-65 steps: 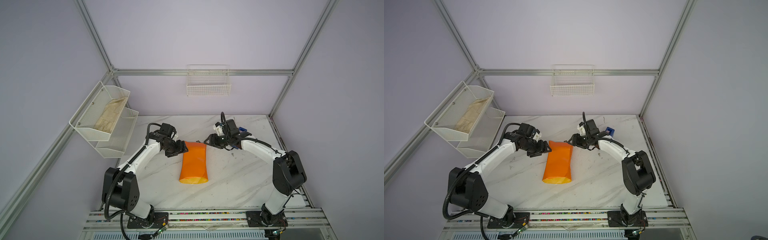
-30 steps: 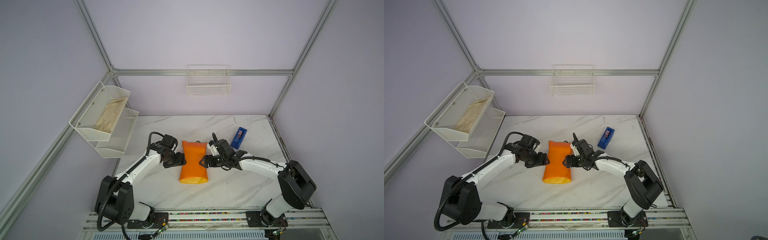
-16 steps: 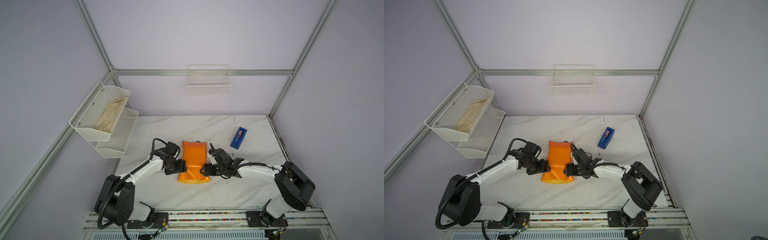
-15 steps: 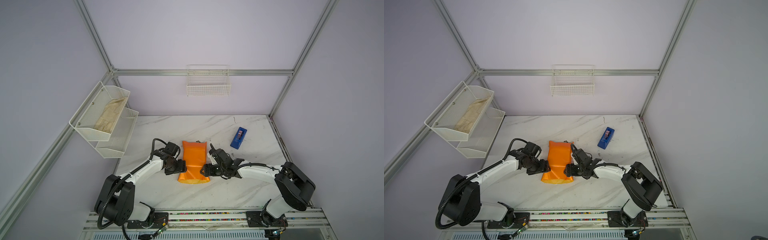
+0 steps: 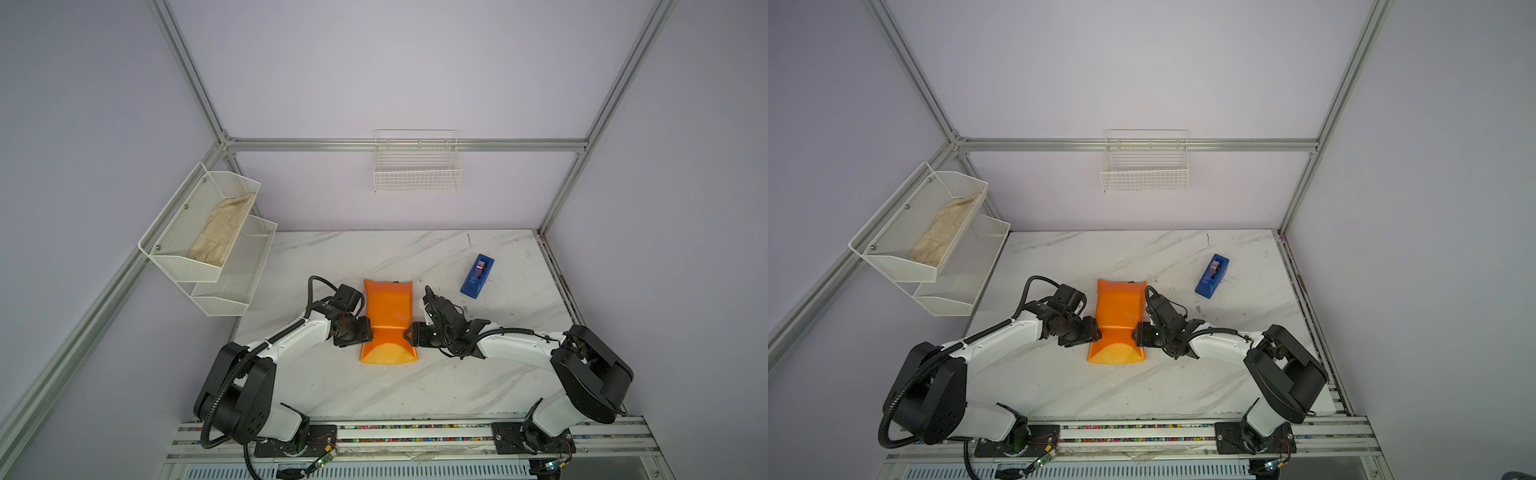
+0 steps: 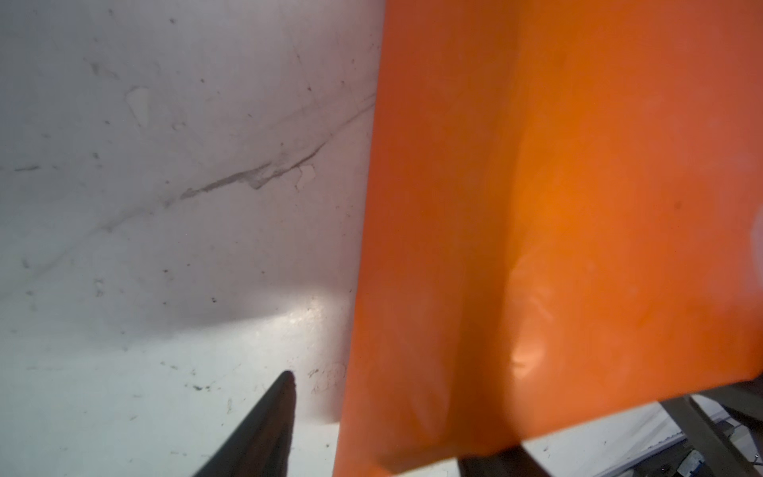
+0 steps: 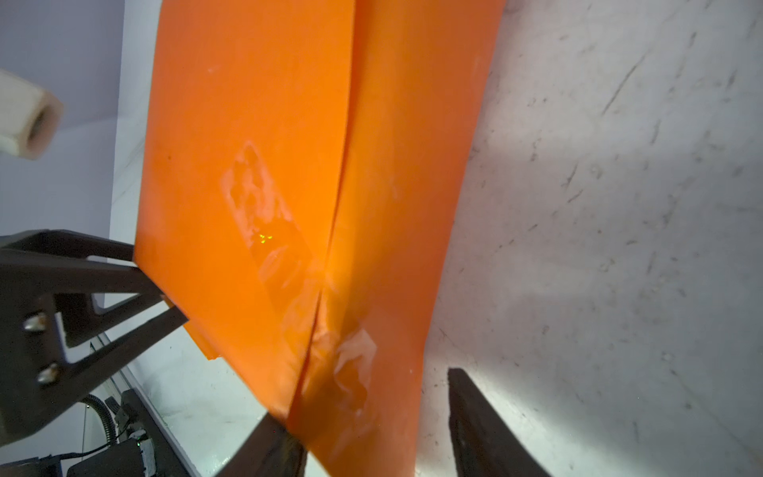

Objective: Wrap a gift box in wrapping paper
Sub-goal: Fold the third fold of the wrapping paper on the gift box.

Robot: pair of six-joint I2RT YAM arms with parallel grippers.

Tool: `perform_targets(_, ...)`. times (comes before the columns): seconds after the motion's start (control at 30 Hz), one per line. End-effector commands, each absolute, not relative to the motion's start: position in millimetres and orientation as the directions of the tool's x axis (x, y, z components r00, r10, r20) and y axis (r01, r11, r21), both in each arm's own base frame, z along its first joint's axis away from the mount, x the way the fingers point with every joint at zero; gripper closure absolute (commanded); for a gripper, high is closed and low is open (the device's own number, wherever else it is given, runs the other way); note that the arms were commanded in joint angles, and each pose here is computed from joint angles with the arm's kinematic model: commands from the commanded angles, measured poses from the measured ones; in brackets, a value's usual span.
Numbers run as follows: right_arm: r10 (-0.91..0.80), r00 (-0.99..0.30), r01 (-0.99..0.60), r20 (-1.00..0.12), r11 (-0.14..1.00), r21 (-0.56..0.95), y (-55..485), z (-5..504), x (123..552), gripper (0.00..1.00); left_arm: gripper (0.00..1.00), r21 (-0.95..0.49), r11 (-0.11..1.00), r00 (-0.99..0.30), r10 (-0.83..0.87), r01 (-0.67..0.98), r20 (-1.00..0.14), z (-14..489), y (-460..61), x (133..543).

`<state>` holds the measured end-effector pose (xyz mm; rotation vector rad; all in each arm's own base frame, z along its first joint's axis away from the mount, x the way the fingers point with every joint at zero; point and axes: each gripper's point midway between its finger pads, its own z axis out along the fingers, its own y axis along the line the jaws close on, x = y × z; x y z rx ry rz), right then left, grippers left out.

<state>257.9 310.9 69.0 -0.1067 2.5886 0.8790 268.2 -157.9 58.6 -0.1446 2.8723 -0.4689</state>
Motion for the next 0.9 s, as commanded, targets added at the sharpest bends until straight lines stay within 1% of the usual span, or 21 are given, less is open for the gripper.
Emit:
perform_targets(0.0, 0.085, -0.9, -0.19, -0.427, 0.804, 0.563, 314.8, 72.8, 268.9, 0.49, 0.49, -0.314, 0.947, -0.963, -0.145, -0.07, -0.225, 48.2, -159.3, 267.6)
perform_targets(0.07, 0.085, -0.897, -0.195, -0.434, 0.806, 0.56, 316.4, 73.3, 271.6, 0.51, 0.52, -0.312, 0.948, -0.959, -0.149, -0.069, -0.241, 47.7, -162.0, 272.1)
perform_targets(0.23, 0.079, -0.886, -0.203, -0.458, 0.821, 0.534, 318.7, 76.1, 280.7, 0.53, 0.57, -0.32, 0.946, -0.95, -0.15, -0.057, -0.275, 49.8, -171.3, 288.6)
perform_targets(0.47, 0.107, -0.838, -0.204, -0.535, 0.848, 0.49, 316.6, 85.8, 301.5, 0.54, 0.63, -0.343, 0.938, -0.933, -0.158, -0.041, -0.322, 54.6, -184.8, 316.0)
perform_targets(0.6, 0.123, -0.805, -0.189, -0.58, 0.875, 0.447, 310.0, 83.4, 313.0, 0.54, 0.63, -0.347, 0.937, -0.931, -0.155, -0.033, -0.33, 55.0, -189.9, 324.8)
perform_targets(0.8, 0.15, -0.787, -0.198, -0.599, 0.858, 0.474, 310.2, 76.4, 313.3, 0.54, 0.6, -0.331, 0.942, -0.923, -0.179, -0.061, -0.342, 52.9, -181.3, 316.9)
perform_targets(0.87, 0.16, -0.781, -0.205, -0.604, 0.847, 0.491, 311.2, 75.4, 312.7, 0.56, 0.6, -0.329, 0.942, -0.922, -0.188, -0.071, -0.339, 50.9, -178.3, 312.1)
